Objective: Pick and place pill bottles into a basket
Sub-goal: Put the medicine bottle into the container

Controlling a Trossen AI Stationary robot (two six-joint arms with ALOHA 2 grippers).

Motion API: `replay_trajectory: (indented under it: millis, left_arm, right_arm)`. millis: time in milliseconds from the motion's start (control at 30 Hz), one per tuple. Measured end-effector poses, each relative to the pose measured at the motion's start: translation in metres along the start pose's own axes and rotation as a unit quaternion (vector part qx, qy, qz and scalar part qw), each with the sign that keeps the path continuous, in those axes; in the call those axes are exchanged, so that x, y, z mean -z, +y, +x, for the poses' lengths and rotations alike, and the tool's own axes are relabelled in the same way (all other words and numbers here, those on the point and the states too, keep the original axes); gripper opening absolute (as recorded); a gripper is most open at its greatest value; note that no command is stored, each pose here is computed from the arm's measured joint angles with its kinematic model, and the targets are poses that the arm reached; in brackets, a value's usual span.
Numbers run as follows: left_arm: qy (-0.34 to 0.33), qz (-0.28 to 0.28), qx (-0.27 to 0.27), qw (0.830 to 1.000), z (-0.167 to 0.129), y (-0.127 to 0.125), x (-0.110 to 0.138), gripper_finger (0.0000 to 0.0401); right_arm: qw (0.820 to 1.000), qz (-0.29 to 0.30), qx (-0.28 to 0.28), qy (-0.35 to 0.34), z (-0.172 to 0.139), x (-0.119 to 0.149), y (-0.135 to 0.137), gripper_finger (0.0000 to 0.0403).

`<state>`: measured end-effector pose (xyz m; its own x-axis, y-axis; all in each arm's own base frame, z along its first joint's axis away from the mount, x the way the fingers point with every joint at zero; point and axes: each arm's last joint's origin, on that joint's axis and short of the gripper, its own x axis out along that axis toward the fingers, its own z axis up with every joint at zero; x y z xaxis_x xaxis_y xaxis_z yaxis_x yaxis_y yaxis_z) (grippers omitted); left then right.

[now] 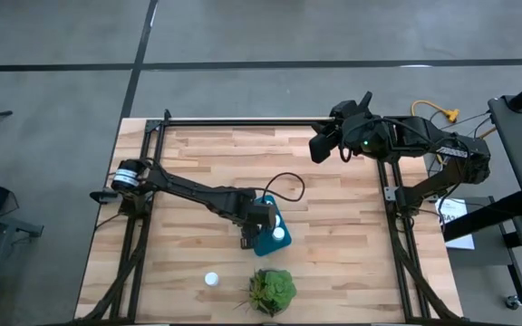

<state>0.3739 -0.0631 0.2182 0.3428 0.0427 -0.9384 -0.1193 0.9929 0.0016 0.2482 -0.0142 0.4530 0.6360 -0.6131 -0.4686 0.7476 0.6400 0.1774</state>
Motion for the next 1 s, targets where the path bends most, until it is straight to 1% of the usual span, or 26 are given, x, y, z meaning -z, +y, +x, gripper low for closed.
replay_trajectory:
  millis: [67, 233, 667, 733, 867, 1000]
  left_arm:
    - [0.001, -0.001, 0.0, 1.0, 0.001, 0.0, 0.001, 0.0143]
    - [-0.023, -0.005, 0.007, 1.0, 0.001, -0.001, -0.004, 0.0143]
    - [0.003, -0.005, 0.008, 1.0, 0.013, 0.0, 0.007, 0.0144]
    - [0.005, -0.005, 0.008, 1.0, 0.014, 0.0, 0.008, 0.0158]
    - [0.012, -0.004, 0.007, 1.0, 0.015, 0.0, 0.01, 0.0202]
    - [0.011, -0.004, 0.007, 1.0, 0.015, 0.0, 0.009, 0.0218]
  right_arm:
    - [1.0, 0.002, 0.0, 0.0, 0.0, 0.0, 0.0, 0.0068]
    - [1.0, 0.003, 0.0, 0.0, 0.0, 0.0, 0.0, 0.0068]
    - [1.0, 0.005, 0.0, 0.0, 0.0, 0.0, 0.0, 0.0068]
    - [1.0, 0.005, 0.0, 0.0, 0.0, 0.0, 0.0, 0.0068]
    - [1.0, 0.007, 0.0, 0.0, 0.0, 0.0, 0.0, 0.0068]
    - [1.0, 0.008, 0.0, 0.0, 0.0, 0.0, 0.0, 0.0068]
